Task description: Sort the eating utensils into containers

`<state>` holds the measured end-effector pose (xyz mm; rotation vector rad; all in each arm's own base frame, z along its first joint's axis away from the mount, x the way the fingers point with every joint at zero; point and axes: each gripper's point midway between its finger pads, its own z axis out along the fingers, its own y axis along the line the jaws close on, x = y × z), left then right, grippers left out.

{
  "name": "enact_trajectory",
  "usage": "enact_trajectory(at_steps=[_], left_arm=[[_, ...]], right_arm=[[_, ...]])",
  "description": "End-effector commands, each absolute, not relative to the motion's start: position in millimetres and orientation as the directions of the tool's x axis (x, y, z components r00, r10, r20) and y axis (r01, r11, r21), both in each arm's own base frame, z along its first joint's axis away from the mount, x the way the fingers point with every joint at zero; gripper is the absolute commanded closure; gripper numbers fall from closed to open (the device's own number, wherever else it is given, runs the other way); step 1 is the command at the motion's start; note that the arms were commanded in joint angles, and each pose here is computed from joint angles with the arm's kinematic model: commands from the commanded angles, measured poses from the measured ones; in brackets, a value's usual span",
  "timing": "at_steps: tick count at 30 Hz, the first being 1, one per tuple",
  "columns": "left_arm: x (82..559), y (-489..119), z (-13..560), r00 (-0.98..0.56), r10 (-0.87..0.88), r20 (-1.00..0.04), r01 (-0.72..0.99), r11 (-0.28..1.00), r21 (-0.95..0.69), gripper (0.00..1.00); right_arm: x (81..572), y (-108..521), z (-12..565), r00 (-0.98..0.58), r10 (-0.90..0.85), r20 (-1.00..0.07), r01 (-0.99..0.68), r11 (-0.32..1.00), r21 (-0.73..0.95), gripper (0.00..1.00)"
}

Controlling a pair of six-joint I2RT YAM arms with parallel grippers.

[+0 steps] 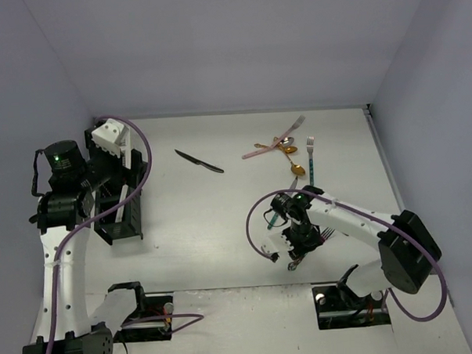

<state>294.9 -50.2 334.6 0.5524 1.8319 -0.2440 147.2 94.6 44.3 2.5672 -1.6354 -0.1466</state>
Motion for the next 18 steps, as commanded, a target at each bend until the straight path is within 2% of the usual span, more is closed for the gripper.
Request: enact_trajectory(at_steps=[1,8,13,18], left_arm=[[302,-50,365,-0.151,0.262,-0.953,0.470,0.867,0.164,0.15],[317,-52,373,-0.133,0.243,-0.961,0.474,0.867,0.153,0.15],[326,-55,376,-0.128,0.242,-0.962,0.485,0.861,0.152,0.15],[333,-58,387,-0.108,0.245,-0.964,0.503,0.850,0.160,0.15]], right_arm=[[152,80,48,0.355,-0.928,0.110,-0.930,-0.339,0.143,0.57],[154,82,45,0.300,-0.929,0.219,-0.952,-0.278,0.124,0.44],[148,86,39,0.304,-0.927,0.218,-0.950,-0.279,0.138,0.45],[146,91,38,0.308,-0.922,0.236,-0.950,-0.282,0.135,0.51]])
